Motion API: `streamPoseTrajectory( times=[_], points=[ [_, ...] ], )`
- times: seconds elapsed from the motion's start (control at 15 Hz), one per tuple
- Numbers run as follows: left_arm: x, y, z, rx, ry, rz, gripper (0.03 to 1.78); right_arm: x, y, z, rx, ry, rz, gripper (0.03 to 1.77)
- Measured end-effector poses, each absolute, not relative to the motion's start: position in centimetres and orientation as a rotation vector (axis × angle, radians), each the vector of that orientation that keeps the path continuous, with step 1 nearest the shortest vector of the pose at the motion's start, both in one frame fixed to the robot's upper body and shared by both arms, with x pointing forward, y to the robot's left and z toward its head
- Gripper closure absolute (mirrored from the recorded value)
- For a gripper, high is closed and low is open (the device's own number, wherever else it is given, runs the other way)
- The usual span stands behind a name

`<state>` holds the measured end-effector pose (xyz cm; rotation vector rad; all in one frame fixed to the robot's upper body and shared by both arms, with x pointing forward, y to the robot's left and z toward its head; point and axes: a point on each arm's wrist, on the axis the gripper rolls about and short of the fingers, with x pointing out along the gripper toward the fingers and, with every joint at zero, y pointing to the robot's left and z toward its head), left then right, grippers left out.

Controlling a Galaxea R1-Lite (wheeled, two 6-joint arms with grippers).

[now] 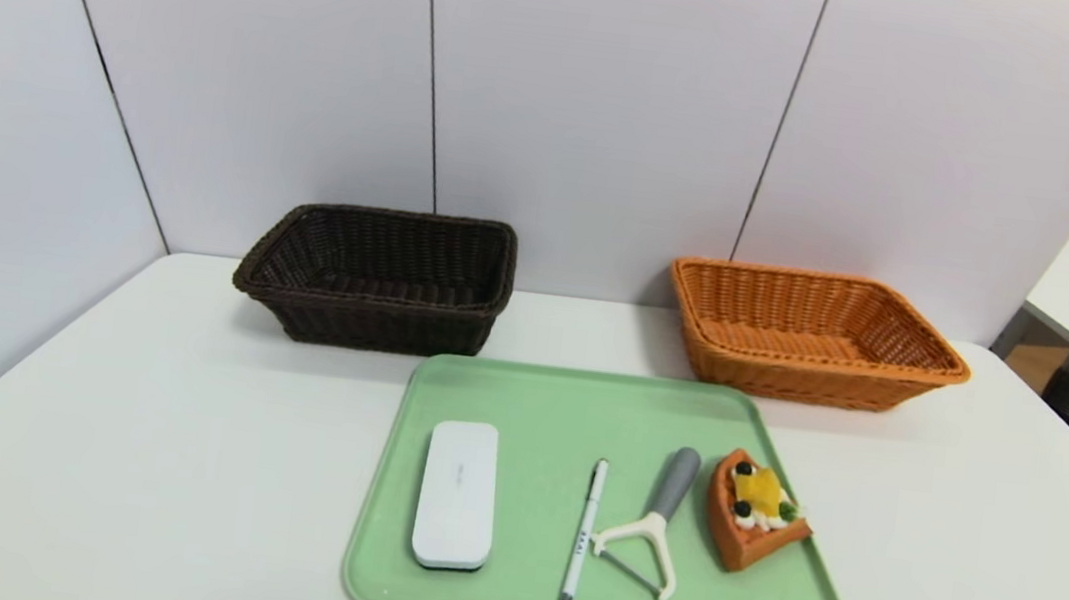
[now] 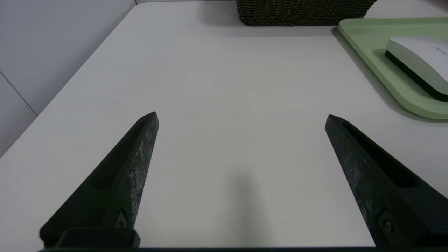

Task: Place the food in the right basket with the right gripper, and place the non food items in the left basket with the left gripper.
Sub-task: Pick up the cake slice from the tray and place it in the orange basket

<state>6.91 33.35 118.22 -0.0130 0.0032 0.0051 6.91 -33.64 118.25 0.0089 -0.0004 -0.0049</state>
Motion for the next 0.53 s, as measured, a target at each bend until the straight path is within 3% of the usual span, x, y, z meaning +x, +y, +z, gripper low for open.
streamPoseTrajectory(
  times=[0.53],
  points=[
    [6.91,33.35,118.22,-0.011,0.003,0.005,0.12,6.91,-33.64,118.22,0.000,0.002,-0.004,0.10]
  ],
)
